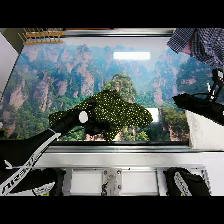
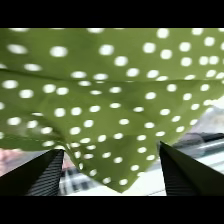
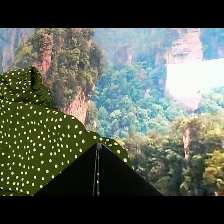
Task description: Fold the clothes and pants, and hang the long-sleeved shirts on hangers.
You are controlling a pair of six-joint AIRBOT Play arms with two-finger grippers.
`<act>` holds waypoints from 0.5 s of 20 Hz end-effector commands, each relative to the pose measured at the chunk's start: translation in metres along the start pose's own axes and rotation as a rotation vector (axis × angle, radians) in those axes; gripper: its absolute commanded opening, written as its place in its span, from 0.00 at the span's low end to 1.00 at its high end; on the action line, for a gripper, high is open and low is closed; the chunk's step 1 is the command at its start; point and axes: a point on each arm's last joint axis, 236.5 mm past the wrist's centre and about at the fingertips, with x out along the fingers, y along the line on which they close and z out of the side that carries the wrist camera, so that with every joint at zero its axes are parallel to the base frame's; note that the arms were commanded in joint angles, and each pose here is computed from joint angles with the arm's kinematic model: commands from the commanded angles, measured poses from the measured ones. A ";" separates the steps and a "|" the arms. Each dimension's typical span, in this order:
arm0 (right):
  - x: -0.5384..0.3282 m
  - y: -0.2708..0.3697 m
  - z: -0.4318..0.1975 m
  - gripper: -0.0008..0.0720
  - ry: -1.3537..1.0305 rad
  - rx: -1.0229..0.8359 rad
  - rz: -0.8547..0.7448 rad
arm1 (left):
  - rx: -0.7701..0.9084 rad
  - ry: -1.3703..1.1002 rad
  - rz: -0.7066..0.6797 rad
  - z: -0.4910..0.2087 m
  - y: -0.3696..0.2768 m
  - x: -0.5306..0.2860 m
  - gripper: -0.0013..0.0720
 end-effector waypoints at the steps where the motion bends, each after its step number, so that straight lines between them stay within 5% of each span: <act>1: 0.000 0.000 0.000 0.02 0.000 0.000 0.001 | -0.019 -0.028 -0.049 -0.001 -0.021 0.004 0.76; 2: 0.000 0.000 0.000 0.02 0.000 0.000 0.001 | -0.016 -0.033 -0.052 -0.001 -0.022 0.005 0.41; 3: 0.000 0.000 0.000 0.02 0.000 0.000 0.001 | -0.006 -0.035 -0.052 -0.002 -0.024 0.006 0.21; 5: 0.000 0.000 0.000 0.02 0.001 -0.001 0.000 | -0.004 -0.053 -0.059 0.002 -0.026 0.006 0.14; 6: 0.000 0.000 -0.001 0.02 0.003 0.000 -0.001 | -0.002 -0.058 -0.057 0.004 -0.025 0.005 0.02; 10: 0.004 -0.011 -0.012 0.02 0.031 -0.011 -0.032 | 0.051 -0.148 0.018 0.033 0.010 -0.039 0.02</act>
